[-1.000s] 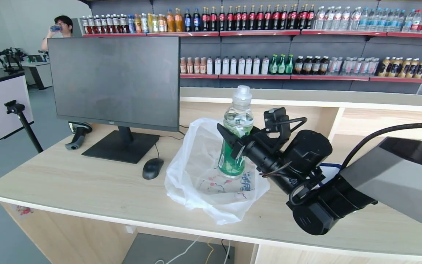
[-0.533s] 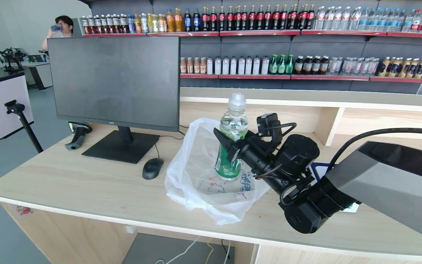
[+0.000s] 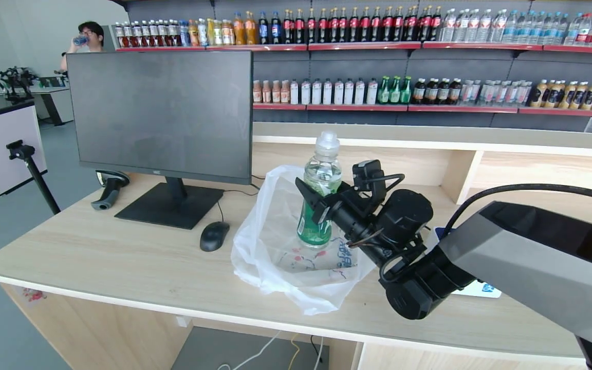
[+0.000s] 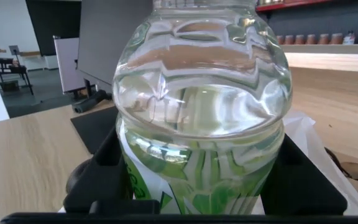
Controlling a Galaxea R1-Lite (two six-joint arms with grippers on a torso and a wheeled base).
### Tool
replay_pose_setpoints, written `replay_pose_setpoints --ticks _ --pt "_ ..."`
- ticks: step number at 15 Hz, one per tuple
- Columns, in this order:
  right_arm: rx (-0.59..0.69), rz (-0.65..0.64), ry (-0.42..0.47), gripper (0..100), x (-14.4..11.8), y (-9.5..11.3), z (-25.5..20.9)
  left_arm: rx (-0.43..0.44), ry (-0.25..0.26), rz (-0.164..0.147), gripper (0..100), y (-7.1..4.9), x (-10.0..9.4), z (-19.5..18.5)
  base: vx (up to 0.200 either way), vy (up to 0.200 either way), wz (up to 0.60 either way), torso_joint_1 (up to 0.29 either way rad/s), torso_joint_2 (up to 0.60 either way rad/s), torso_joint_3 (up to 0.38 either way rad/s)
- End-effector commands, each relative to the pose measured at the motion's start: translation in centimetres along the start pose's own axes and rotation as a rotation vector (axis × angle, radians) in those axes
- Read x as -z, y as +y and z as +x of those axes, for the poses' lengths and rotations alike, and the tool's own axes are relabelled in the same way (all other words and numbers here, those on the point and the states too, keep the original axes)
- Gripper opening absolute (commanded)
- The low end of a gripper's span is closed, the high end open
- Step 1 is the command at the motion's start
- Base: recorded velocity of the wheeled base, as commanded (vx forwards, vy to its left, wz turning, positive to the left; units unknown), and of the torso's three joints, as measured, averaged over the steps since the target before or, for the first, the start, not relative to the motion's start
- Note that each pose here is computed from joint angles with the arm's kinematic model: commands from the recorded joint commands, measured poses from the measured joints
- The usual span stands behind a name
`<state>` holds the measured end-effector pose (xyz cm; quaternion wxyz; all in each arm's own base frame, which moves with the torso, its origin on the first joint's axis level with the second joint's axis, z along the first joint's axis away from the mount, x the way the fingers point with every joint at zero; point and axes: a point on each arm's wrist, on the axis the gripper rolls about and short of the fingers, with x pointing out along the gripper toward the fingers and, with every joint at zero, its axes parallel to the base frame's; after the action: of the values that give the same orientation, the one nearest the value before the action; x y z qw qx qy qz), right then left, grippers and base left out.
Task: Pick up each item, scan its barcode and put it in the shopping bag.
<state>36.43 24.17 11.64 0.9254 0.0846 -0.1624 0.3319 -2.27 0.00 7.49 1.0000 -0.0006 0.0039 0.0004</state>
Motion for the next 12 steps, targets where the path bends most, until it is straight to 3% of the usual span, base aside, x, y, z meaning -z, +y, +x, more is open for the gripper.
replay_pose_setpoints --ticks 1,12 --pt "0.002 -0.001 0.012 0 1.0 -0.2 0.1 -0.002 0.0 0.0 100 0.0 0.0 0.0 0.0 0.0 0.0 0.0 0.0 0.0" --pt "0.01 -0.008 0.036 0 2.9 -0.6 0.3 -0.002 0.0 -0.002 100 0.0 0.0 0.0 0.0 0.0 0.0 0.0 0.0 0.0"
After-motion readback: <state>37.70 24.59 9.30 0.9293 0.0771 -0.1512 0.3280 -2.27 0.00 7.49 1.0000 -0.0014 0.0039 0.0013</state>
